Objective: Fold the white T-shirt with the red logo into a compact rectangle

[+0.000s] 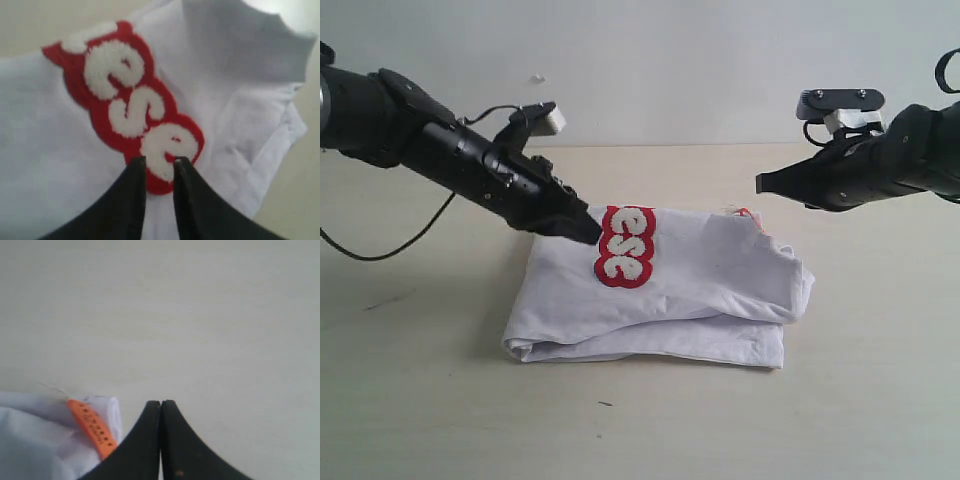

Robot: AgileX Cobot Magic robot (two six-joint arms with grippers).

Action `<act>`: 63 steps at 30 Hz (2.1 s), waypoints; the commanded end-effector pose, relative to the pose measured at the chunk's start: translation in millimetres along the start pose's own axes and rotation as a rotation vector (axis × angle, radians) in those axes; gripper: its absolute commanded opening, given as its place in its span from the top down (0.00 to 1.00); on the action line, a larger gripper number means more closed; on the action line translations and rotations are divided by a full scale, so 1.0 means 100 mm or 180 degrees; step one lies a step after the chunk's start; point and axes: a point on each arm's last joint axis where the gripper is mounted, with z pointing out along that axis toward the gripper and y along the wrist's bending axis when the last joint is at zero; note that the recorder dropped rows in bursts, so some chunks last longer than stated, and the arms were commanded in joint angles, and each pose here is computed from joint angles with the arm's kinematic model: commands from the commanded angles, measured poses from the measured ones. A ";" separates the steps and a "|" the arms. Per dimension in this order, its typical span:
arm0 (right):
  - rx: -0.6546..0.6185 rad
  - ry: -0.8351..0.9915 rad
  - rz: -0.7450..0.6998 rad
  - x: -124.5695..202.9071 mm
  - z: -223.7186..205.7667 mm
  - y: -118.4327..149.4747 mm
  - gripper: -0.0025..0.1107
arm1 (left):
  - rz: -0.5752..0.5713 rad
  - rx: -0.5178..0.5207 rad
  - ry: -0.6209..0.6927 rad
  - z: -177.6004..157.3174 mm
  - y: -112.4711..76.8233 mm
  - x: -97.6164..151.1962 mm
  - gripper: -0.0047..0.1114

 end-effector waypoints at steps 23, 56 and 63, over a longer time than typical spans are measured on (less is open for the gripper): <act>-0.0680 0.0827 -0.0984 0.36 -0.12 0.79 0.98 | -0.0213 0.0319 0.1165 0.25 0.14 0.50 0.71; -0.1935 0.1848 -0.1318 0.67 -0.24 1.03 0.98 | -0.0231 -0.0411 0.0048 0.40 0.47 0.22 0.71; -0.1917 0.2056 -0.1362 0.82 -0.12 0.99 0.98 | -0.0230 -0.0423 0.0042 0.40 0.48 0.22 0.71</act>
